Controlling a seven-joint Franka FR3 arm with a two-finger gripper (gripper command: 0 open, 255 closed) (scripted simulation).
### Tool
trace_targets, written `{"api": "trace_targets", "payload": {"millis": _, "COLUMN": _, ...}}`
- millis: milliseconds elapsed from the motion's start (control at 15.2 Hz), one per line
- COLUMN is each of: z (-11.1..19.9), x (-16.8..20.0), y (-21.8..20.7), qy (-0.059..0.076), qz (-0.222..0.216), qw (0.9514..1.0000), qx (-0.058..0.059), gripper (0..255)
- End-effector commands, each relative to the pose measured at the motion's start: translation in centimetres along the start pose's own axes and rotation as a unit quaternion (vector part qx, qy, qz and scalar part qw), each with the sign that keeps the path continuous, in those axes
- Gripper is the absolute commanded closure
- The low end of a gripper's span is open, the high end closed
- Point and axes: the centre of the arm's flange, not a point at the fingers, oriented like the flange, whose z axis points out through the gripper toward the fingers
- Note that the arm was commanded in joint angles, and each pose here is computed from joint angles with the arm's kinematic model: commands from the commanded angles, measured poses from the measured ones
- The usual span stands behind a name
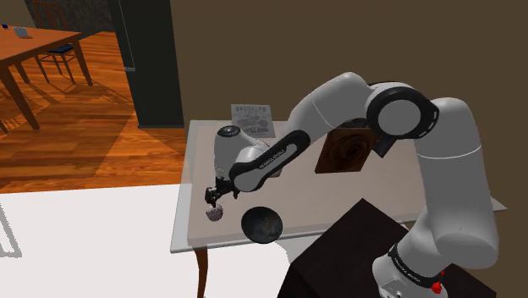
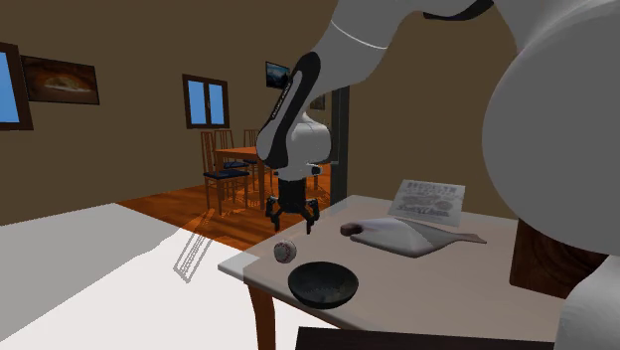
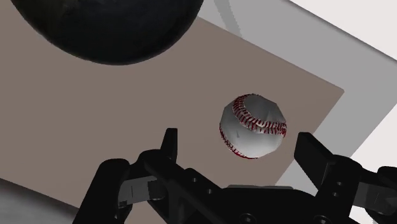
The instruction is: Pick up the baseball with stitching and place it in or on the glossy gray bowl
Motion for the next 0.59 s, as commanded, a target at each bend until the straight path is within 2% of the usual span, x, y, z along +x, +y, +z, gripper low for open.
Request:
{"api": "trace_targets", "payload": {"millis": 0, "z": 1.7, "x": 1.1, "y": -1.6, "qy": 0.003, "qz": 0.000, "qw": 1.0000, "qx": -0.001, "gripper": 0}}
{"api": "trace_targets", "payload": {"millis": 528, "z": 6.3, "x": 2.0, "y": -2.7, "qy": 0.004, "qz": 0.001, "qw": 1.0000, "qx": -0.002, "gripper": 0}}
